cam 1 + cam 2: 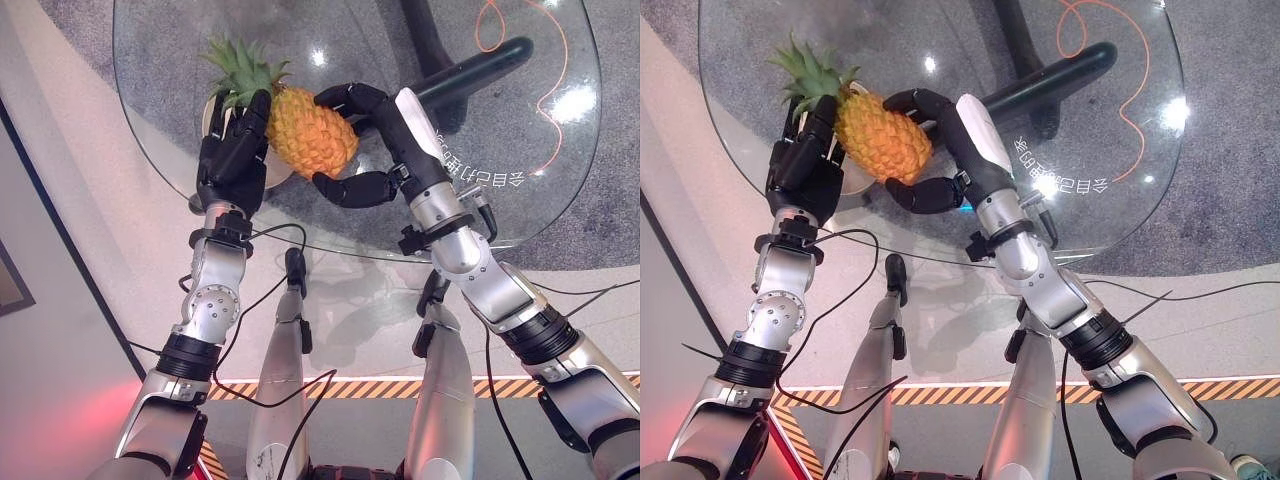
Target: Pick up the fruit to the plate
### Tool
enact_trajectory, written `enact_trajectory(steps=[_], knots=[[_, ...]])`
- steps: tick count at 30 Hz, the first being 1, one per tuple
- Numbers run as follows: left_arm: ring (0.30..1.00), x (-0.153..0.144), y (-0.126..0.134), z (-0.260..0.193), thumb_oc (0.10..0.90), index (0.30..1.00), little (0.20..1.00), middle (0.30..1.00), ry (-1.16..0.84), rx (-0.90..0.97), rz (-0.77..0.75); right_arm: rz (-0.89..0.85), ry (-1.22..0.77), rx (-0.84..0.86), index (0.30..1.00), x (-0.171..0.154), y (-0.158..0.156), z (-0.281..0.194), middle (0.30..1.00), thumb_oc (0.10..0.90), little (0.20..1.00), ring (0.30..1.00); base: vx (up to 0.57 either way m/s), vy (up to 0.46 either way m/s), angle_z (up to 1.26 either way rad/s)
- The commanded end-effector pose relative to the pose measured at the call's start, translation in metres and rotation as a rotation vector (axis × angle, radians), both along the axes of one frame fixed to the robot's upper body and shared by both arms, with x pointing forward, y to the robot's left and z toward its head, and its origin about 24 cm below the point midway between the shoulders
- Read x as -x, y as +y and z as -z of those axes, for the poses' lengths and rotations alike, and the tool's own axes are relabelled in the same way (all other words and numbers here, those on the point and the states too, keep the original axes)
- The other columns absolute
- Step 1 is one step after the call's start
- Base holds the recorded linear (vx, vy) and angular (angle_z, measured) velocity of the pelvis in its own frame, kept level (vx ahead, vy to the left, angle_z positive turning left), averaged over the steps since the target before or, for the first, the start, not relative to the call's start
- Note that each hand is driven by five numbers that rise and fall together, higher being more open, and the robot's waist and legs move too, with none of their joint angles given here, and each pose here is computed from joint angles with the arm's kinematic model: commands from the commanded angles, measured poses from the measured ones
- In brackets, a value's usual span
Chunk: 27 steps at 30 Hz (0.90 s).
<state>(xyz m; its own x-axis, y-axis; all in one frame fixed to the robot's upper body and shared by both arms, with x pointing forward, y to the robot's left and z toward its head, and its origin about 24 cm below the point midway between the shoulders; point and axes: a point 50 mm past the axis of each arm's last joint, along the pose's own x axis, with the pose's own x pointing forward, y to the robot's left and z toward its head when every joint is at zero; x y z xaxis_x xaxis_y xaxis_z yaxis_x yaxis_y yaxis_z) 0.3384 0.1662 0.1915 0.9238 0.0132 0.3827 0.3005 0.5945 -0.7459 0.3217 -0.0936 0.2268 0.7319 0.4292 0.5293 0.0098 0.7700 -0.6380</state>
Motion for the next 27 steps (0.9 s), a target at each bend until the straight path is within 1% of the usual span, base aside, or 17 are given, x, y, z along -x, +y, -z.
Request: enact_trajectory(steps=[1, 10, 27], knots=[[0.9, 0.0248, -0.0294, -0.0726, 0.8, 0.9, 0.9, 0.9, -0.38, -0.019, 0.162, -0.368, -0.294, -0.015, 0.3, 0.0563, 0.0507, -0.0595, 0.3, 0.1, 0.2, 0.3, 0.0, 0.0, 0.0], [0.9, 0.0248, -0.0323, -0.0728, 0.8, 0.9, 0.9, 0.9, -0.387, -0.042, 0.196, -0.376, -0.294, 0.03, 0.3, 0.0573, 0.0529, -0.0592, 0.3, 0.1, 0.2, 0.3, 0.0, 0.0, 0.0], [0.9, 0.0259, -0.0352, -0.0726, 0.8, 0.9, 0.9, 0.9, -0.408, -0.058, 0.228, -0.407, -0.299, 0.053, 0.3, 0.0609, 0.0552, -0.0602, 0.3, 0.1, 0.2, 0.3, 0.0, -0.001, 0.01]])
